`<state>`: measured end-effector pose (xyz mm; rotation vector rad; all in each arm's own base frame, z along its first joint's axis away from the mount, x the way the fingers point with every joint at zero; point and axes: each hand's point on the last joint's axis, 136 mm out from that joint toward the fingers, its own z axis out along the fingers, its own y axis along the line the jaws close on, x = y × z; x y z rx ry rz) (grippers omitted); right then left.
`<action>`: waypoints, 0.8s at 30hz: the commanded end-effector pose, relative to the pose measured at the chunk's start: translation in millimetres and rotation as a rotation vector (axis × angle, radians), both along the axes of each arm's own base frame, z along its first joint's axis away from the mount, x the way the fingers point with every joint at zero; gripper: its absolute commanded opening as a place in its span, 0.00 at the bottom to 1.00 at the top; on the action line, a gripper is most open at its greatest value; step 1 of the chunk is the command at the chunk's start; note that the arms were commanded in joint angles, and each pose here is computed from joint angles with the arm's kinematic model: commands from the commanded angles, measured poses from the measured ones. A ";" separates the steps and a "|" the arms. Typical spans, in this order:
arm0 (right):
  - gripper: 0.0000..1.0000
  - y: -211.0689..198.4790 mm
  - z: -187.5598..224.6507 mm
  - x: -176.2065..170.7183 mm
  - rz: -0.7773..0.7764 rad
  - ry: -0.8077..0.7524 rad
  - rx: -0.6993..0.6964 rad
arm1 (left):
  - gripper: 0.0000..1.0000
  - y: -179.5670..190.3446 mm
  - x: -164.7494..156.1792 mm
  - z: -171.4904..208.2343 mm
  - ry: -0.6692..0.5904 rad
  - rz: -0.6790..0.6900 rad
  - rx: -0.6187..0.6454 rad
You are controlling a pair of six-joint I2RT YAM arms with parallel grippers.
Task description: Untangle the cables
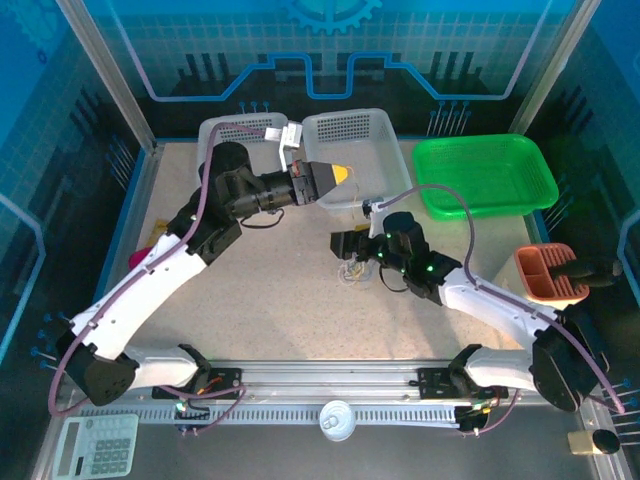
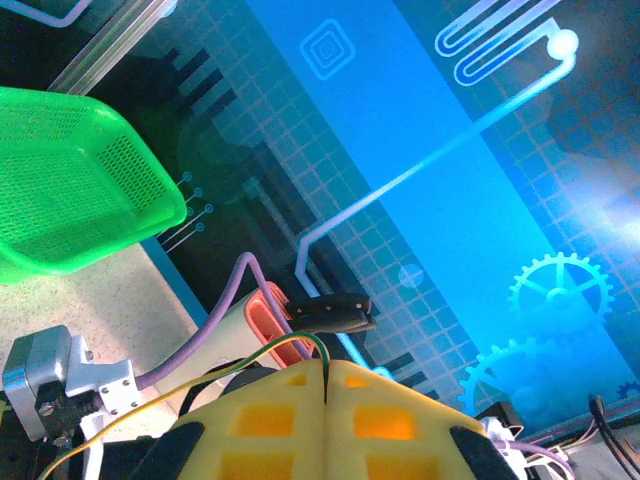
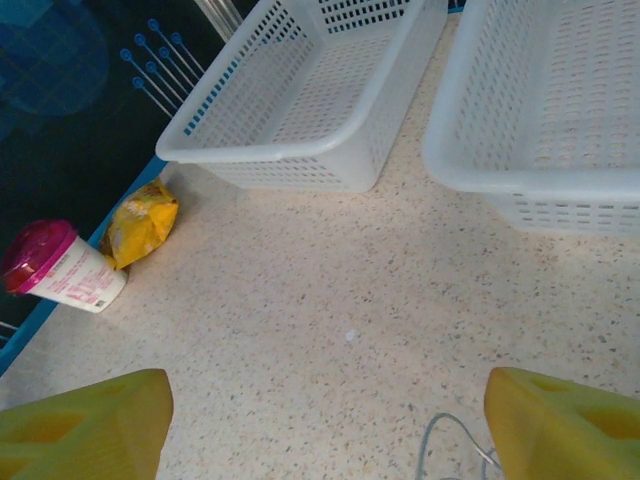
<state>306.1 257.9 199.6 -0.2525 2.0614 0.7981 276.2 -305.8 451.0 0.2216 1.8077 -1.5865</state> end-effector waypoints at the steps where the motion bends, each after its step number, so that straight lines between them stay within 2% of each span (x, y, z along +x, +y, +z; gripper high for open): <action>1: 0.79 -1.2 -8.8 7.7 -0.047 -0.017 0.002 | 0.00 -4.9 -7.0 13.3 -0.018 -0.038 -0.021; 10: 0.77 -11.5 -68.3 16.5 -0.139 0.070 -0.058 | 0.00 -3.8 -13.5 62.9 -0.082 -0.058 -0.092; 17: 0.71 -20.9 -103.3 17.8 -0.204 0.135 -0.089 | 0.00 5.4 -25.5 108.2 -0.164 -0.056 -0.139; 24: 0.71 -27.6 -120.0 12.9 -0.226 0.168 -0.098 | 0.00 28.4 -28.5 142.9 -0.310 0.072 -0.107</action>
